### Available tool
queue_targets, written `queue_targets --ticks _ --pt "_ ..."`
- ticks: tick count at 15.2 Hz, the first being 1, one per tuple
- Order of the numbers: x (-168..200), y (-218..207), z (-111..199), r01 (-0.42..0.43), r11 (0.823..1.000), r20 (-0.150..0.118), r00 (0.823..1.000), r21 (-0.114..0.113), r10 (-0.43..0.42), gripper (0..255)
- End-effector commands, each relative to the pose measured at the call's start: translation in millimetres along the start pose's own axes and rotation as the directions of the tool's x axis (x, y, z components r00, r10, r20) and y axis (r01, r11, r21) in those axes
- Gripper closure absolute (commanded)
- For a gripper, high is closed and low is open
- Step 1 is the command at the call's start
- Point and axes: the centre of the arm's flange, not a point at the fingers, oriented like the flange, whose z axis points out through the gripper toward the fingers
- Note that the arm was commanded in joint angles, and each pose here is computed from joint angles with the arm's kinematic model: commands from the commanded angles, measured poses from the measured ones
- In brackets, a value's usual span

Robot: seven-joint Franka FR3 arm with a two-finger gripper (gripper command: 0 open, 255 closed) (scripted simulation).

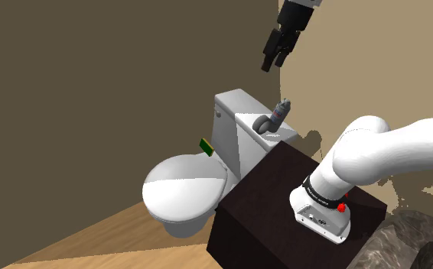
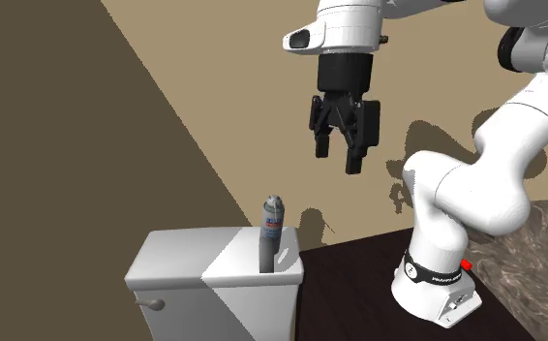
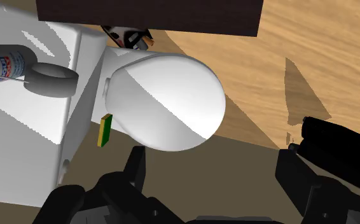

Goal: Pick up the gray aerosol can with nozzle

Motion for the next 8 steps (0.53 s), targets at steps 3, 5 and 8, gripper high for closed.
queue_targets --ticks 3,5,8 --pt "-4.6 20.1 14.5 0.019 1.0 -0.002 1.0 -0.01 -0.019 0" --pt "-8.7 40.5 28.8 0.038 0.999 -0.003 0.999 -0.02 -0.039 0" --pt "-14.2 71.4 49.8 0.067 0.997 -0.005 0.998 -0.035 -0.067 0"
